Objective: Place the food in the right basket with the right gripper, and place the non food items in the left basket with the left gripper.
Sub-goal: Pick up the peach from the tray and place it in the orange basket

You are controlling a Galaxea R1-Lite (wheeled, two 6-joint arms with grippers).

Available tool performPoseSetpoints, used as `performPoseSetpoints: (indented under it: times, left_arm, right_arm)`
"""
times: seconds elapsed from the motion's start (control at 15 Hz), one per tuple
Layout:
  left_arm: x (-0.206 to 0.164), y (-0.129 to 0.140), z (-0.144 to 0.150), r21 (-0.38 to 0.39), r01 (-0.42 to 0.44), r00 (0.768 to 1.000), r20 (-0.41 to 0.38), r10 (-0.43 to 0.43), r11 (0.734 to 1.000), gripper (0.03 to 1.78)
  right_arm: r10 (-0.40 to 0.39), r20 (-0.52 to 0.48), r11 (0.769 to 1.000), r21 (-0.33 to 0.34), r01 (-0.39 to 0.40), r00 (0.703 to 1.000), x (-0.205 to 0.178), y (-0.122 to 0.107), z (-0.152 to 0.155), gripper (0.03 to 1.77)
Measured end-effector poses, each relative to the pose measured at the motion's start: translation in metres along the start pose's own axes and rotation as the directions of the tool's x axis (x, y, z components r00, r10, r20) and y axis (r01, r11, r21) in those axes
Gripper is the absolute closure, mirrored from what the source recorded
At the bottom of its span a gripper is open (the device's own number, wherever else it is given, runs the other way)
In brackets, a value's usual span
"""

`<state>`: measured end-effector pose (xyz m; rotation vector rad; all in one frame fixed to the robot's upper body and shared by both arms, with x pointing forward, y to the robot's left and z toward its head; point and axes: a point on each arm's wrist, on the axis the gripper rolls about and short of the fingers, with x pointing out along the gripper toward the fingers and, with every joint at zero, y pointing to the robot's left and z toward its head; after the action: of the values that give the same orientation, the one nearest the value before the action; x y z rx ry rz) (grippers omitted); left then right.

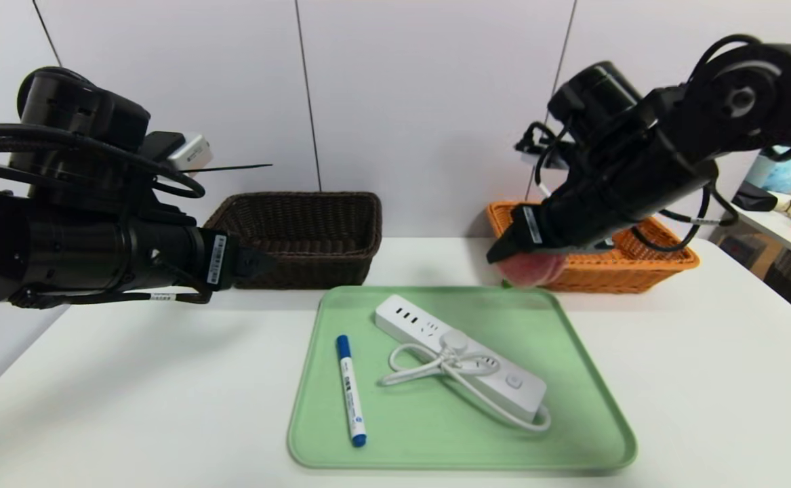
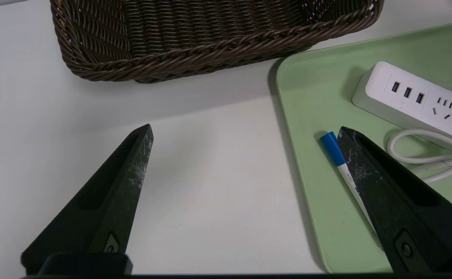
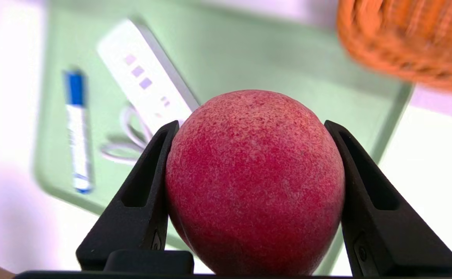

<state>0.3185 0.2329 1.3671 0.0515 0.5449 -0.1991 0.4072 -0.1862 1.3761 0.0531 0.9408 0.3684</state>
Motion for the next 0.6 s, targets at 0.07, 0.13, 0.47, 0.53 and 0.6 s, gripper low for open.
performPoseSetpoints:
  times: [0.07, 0.13, 0.47, 0.53, 0.6]
  left_arm:
    - [-0.001, 0.000, 0.000, 0.000, 0.000, 1.000, 0.000, 0.000, 1.000, 0.12]
    - [-0.001, 0.000, 0.000, 0.000, 0.001, 1.000, 0.001, -0.001, 1.000, 0.12]
    - [-0.004, -0.001, -0.001, 0.003, 0.007, 1.000, 0.004, -0.007, 1.000, 0.12]
    - [-0.005, -0.002, -0.001, 0.004, 0.009, 1.000, 0.005, -0.009, 1.000, 0.12]
    - [-0.005, -0.002, -0.001, 0.007, 0.013, 1.000, 0.007, -0.013, 1.000, 0.12]
  right_arm:
    - [0.002, 0.076, 1.000, 0.021, -0.003, 0.997, -0.010, -0.004, 0.009, 0.63]
    - [-0.010, 0.153, 0.999, 0.041, 0.004, 0.988, -0.015, -0.010, 0.018, 0.63]
    - [-0.205, 0.388, 0.970, 0.204, 0.133, 0.899, -0.007, -0.070, 0.054, 0.63]
    - [-0.227, 0.388, 0.961, 0.235, 0.143, 0.893, 0.001, -0.081, 0.057, 0.63]
    - [-0.244, 0.383, 0.953, 0.265, 0.147, 0.891, 0.010, -0.090, 0.059, 0.63]
